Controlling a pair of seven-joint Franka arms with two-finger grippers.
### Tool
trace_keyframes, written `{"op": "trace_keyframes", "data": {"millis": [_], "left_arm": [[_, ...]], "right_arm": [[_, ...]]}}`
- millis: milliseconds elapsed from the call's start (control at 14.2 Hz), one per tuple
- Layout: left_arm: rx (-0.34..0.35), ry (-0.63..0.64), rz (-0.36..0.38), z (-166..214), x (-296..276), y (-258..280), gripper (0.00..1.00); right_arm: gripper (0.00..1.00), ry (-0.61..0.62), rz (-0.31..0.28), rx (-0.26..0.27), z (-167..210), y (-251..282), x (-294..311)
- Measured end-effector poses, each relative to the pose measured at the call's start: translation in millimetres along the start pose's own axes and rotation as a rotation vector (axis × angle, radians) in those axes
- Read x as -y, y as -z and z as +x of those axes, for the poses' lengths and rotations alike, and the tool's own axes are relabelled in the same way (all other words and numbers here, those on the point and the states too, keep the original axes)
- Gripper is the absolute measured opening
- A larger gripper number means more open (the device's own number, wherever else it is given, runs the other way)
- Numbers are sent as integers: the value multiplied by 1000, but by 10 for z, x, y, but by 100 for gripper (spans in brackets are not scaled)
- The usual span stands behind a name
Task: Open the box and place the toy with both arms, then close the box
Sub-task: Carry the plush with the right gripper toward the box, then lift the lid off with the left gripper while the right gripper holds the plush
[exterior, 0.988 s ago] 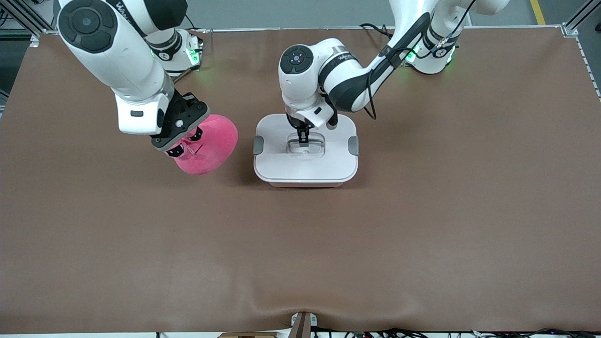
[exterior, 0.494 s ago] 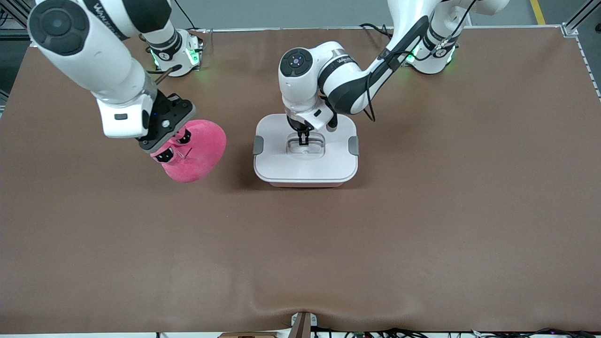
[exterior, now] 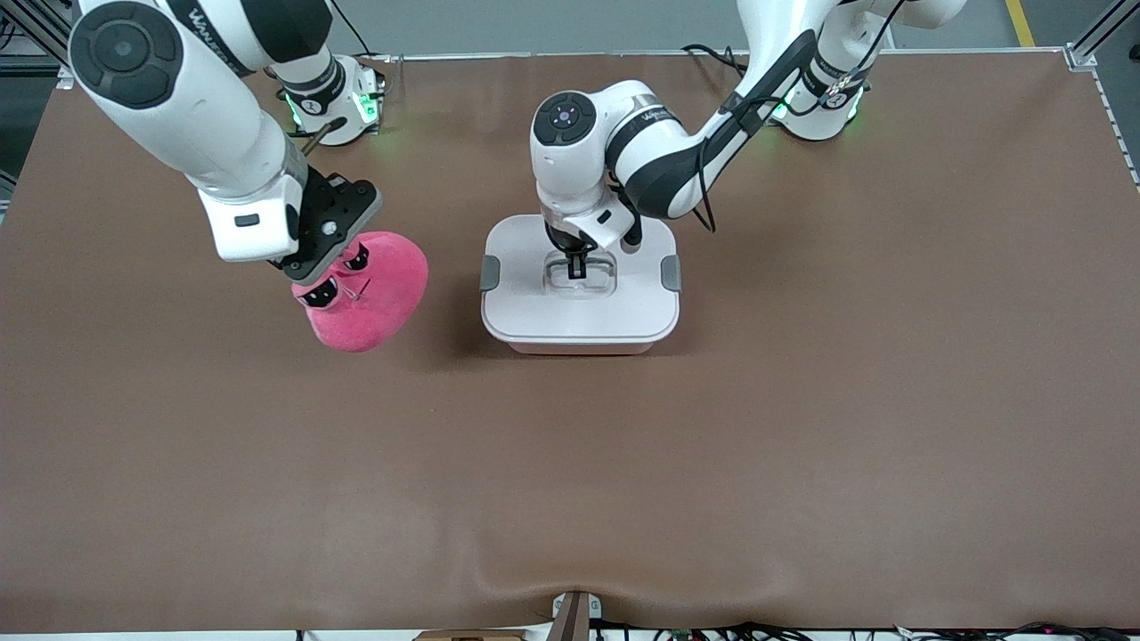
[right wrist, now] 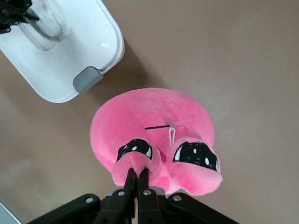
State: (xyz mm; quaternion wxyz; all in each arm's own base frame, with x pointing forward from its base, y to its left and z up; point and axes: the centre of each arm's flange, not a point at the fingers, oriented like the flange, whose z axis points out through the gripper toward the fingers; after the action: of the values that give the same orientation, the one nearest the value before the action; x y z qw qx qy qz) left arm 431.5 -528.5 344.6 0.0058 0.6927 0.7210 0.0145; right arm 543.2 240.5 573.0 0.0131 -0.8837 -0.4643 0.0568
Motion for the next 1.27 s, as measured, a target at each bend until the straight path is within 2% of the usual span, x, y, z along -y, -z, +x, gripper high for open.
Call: {"op": "trace_keyframes", "data": {"millis": [212,424,635,847,1129,1271], "left_arm": [[1,0,-1,-1,-3,5,8],[5,2,-6,0,-19,46,8],[17,6,-27,15,-38,223,8],[-4,-7,-39,75,-14,434,8],[-49,-79,-38,329,-144,699,8],[-48,-122,-23,551,-316,849,8]], "right_arm": [[4,81,0,3,57,-24,88],[4,134,-20,-17,210,-5,298],[4,201,-47,-36,271,28,352],[4,304,-58,-38,260,73,380],[4,418,-72,-47,380,170,791],[4,477,-79,-49,506,172,1115]]}}
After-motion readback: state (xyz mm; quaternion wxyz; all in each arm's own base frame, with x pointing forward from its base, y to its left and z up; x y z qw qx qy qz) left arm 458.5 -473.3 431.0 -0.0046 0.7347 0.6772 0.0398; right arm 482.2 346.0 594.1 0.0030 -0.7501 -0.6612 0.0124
